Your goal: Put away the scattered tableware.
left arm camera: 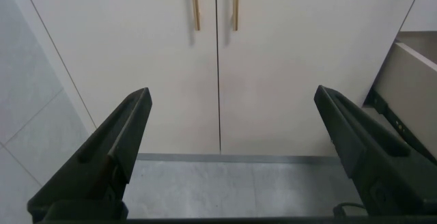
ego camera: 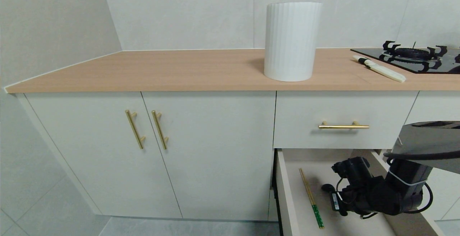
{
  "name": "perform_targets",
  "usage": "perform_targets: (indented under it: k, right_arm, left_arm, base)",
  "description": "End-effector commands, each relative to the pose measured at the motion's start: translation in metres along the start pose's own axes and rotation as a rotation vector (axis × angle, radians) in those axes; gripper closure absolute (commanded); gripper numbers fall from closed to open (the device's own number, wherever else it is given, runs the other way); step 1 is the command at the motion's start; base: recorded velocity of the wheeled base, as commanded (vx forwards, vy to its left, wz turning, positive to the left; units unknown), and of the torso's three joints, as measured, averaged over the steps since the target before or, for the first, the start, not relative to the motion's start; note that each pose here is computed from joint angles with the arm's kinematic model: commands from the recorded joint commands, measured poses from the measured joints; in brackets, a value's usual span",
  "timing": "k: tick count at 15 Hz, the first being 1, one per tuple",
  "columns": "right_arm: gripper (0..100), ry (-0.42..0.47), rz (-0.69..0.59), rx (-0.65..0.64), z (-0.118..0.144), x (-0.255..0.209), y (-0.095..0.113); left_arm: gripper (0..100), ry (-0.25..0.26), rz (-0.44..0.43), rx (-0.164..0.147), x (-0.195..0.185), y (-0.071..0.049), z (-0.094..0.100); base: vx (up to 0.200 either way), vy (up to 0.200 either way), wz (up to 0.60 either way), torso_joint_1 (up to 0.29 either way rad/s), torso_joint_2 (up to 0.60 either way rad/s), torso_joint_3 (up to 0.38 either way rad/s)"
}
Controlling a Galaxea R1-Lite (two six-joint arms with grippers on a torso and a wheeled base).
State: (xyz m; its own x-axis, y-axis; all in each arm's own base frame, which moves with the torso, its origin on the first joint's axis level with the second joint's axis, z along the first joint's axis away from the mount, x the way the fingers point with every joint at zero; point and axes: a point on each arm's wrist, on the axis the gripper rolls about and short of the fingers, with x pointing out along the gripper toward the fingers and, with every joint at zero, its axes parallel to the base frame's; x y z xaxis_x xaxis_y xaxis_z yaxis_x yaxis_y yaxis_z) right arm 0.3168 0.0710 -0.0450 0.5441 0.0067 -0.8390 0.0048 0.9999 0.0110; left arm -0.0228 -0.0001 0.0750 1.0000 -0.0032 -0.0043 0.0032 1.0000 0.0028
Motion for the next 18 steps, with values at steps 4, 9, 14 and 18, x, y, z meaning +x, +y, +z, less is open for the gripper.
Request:
perform_targets:
  k: [4,9,14,18]
  right_arm:
    - [100,0.01,-0.002,-0.004,-0.0026,0.002,0.0007]
    - [100,0.01,-0.002,-0.006,-0.0026,0.002,0.0007]
    - [0,0.009,0.0,-0.019,-0.0025,0.0019,0.0012]
    - [0,0.009,-0.001,-0.016,-0.0024,0.002,0.0007]
  left_arm:
    - [0,0.0,0.0,0.0,0.0,0.0,0.0]
    - [0,0.0,0.0,0.0,0.0,0.0,0.0]
    - [0,0.0,0.0,0.0,0.0,0.0,0.0]
    - [0,0.0,0.0,0.0,0.0,0.0,0.0]
  base:
    - [0.0,0.0,0.0,0.0,0.0,0.0]
    - [0.0,0.0,0.0,0.0,0.0,0.0]
    - [0.0,0.0,0.0,0.0,0.0,0.0]
    - [0.0,0.0,0.0,0.0,0.0,0.0]
